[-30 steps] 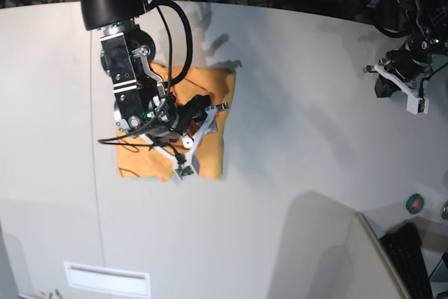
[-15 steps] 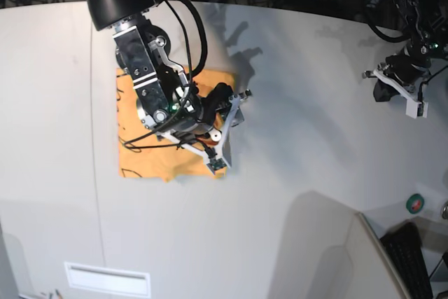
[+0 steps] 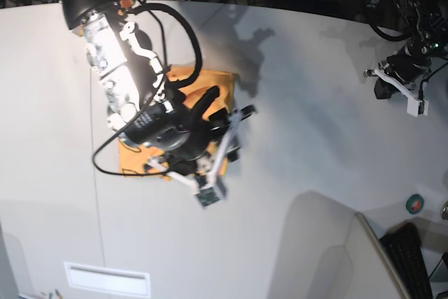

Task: Layout the t-shirt on the table in an organized manner, then fold the t-shirt properly
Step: 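Press the folded orange shirt flat with the right gripper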

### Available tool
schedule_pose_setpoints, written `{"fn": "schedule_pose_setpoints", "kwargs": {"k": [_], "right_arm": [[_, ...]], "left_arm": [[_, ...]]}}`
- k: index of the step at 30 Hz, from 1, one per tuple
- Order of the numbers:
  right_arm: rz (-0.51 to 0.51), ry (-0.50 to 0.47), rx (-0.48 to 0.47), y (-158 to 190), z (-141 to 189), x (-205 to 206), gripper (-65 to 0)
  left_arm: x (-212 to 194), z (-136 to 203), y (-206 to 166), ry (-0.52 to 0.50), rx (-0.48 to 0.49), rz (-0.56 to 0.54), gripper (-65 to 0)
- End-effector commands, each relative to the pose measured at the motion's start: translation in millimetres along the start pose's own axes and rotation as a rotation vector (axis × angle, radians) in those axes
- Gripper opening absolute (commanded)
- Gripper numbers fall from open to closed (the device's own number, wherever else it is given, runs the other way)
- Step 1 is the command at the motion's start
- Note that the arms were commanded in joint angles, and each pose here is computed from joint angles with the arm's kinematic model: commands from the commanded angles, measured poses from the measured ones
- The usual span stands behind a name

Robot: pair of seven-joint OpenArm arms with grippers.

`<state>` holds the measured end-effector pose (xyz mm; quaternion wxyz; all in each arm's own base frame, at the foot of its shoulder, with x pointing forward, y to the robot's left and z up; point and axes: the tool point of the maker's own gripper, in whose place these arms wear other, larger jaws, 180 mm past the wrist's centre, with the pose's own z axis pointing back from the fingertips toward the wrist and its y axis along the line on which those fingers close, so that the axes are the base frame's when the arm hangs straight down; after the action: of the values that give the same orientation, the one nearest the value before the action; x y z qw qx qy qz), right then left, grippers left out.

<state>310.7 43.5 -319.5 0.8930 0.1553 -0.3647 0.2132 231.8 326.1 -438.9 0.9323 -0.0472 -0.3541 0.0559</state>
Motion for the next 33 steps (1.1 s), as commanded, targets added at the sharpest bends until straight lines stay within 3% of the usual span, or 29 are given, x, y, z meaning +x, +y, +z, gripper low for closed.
{"fn": "schedule_pose_setpoints", "kwargs": {"k": [1,2,3,6,11,17,21,33], "right_arm": [[-0.035,-0.034,-0.052,-17.3,8.1,6.4,-53.9],[-0.070,-0.031,-0.093,-31.5,12.3,1.8,-63.3],[-0.101,-0.023,-0.128,-44.7,14.5,-4.2,-65.0],[-0.174,0.037,-0.183,-65.0,14.3,-32.6,-65.0],[-0.218,0.170,-0.186,-63.4,1.8,-83.9,-65.0],[-0.231,0.150,-0.224,-79.6,-27.1,-97.1,-65.0],[-0.237,0.201,-0.241,-89.0,-42.2,-109.0,-65.0],[-0.238,0.105,-0.160,-53.8,-70.9,-46.3,-65.0]], "left_arm": [[15.9,4.4,5.4,-0.043,0.006,-0.018,-65.0],[15.9,4.4,5.4,-0.043,0.006,-0.018,-65.0],[15.9,4.4,5.4,-0.043,0.006,-0.018,-65.0],[16.2,4.4,5.1,-0.045,0.005,-0.016,-65.0],[17.1,4.2,4.9,-0.047,0.004,-0.015,-65.0],[16.4,5.2,4.9,-0.046,0.005,-0.018,-65.0],[14.7,6.1,5.0,-0.043,0.005,-0.019,-65.0],[14.7,6.1,5.0,-0.043,0.005,-0.019,-65.0]]}}
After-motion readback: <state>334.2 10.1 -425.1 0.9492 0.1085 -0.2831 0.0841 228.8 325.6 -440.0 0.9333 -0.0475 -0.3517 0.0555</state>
